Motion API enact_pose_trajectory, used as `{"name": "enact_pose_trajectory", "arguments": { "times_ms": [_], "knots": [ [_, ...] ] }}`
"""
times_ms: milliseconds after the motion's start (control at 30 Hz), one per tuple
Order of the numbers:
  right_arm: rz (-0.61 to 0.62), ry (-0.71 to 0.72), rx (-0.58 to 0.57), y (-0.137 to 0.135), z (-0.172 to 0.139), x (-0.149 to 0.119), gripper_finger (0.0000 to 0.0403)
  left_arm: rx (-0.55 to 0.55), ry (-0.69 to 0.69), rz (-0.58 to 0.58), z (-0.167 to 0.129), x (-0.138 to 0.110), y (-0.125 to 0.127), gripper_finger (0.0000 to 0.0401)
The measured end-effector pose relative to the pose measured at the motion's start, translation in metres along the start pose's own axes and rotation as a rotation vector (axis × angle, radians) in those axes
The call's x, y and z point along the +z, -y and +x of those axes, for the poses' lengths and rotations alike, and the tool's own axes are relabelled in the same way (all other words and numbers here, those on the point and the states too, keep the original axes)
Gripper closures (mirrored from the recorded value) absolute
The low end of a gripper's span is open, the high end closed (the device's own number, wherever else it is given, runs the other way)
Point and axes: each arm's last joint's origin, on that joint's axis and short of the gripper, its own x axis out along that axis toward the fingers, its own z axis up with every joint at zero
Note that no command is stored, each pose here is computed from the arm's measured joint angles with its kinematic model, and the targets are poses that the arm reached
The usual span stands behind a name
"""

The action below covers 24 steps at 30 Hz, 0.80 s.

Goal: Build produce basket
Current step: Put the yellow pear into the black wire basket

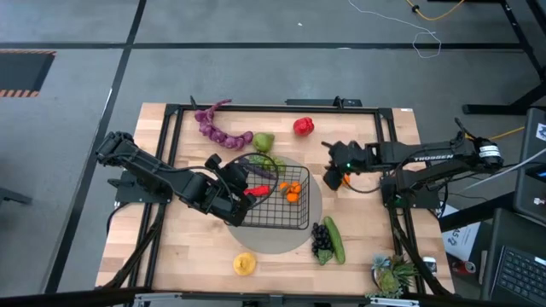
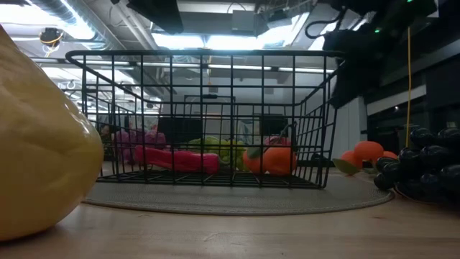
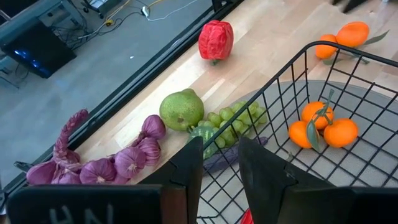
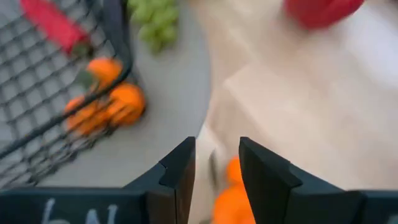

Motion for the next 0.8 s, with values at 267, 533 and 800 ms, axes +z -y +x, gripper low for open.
{"name": "enact_pose_trajectory", "arguments": {
  "times_ms": [267,533,800],
  "knots": [
    [0.007,-0.051,0.108,-0.030,-0.011,-0.024,0.0277,-0.018,-0.027,0.001,0.000,-0.001,0.000,0.0305],
    [0.125,-0.107,0.200,-0.057,-0.027,-0.052,0.0277,-0.094,-0.095,0.025,-0.003,-0.004,0.004,0.0305],
    [0.226,-0.006,0.253,-0.078,-0.047,-0.078,0.0277,-0.426,-0.024,0.189,-0.032,-0.001,0.033,0.0305]
  ]
}}
